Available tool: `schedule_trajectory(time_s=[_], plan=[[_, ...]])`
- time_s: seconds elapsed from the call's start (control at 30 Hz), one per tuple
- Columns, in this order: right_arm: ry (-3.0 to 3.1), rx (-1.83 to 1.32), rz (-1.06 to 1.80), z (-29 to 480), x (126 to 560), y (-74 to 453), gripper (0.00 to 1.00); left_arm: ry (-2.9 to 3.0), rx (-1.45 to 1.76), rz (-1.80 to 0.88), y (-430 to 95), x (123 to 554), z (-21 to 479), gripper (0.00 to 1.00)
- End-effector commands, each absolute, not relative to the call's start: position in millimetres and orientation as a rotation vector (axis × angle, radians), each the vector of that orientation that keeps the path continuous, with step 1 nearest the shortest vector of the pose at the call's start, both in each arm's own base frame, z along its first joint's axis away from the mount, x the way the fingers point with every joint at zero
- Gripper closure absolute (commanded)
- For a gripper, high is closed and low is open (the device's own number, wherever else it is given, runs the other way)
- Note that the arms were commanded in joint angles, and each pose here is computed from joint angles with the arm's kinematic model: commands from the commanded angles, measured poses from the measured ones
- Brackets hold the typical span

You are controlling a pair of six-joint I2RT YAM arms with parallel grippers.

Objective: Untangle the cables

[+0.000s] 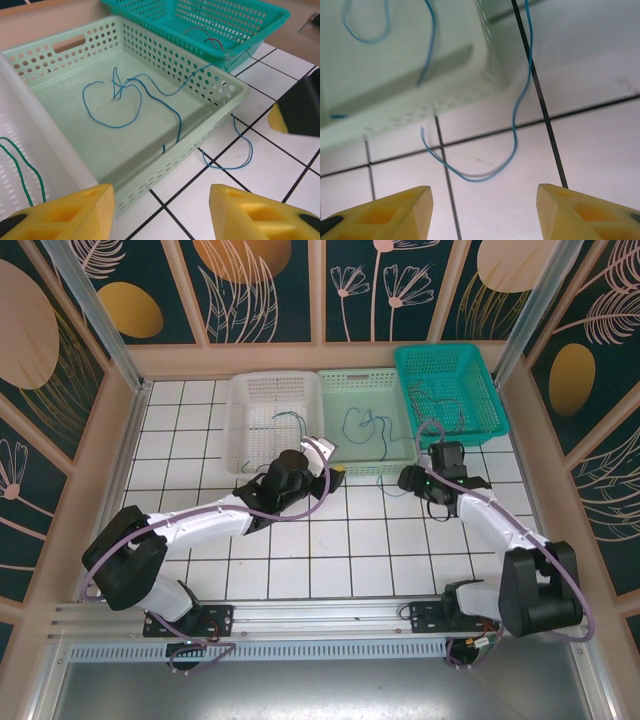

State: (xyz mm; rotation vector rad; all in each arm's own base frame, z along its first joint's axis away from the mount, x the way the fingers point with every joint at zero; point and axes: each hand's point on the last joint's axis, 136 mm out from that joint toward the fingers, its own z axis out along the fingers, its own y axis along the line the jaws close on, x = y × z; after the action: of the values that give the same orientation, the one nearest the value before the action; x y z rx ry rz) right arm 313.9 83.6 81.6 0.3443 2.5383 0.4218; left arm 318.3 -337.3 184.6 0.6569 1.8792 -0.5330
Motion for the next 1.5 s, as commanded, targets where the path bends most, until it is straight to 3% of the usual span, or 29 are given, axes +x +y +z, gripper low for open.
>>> schedule_trajectory(time_s=[0.0, 0.73, 0.8, 0.93, 1.03, 1.13, 1.47], plan=[[2.618, 0.397, 0.445, 55, 307, 93, 0.43, 1.852, 0.635, -0.580, -342, 318, 194, 0.46], [2.795, 0.497, 0.221, 8, 331, 81, 0.52, 1.843, 0.625, -0.490, -316, 311, 182, 0.44], [2.820, 0.497, 0.204, 1, 332, 81, 0.58, 1.840, 0.632, -0.480, -315, 311, 181, 0.43], [2.846, 0.511, 0.137, -6, 326, 73, 0.85, 1.839, 0.643, -0.452, -311, 310, 181, 0.43], [2.837, 0.524, 0.100, -3, 323, 66, 0.89, 1.823, 0.651, -0.439, -308, 309, 183, 0.42], [2.838, 0.504, 0.101, 0, 322, 67, 1.00, 1.814, 0.658, -0.429, -308, 310, 185, 0.42], [2.717, 0.445, 0.010, 58, 322, 59, 1.00, 1.815, 0.662, -0.408, -307, 312, 185, 0.42]])
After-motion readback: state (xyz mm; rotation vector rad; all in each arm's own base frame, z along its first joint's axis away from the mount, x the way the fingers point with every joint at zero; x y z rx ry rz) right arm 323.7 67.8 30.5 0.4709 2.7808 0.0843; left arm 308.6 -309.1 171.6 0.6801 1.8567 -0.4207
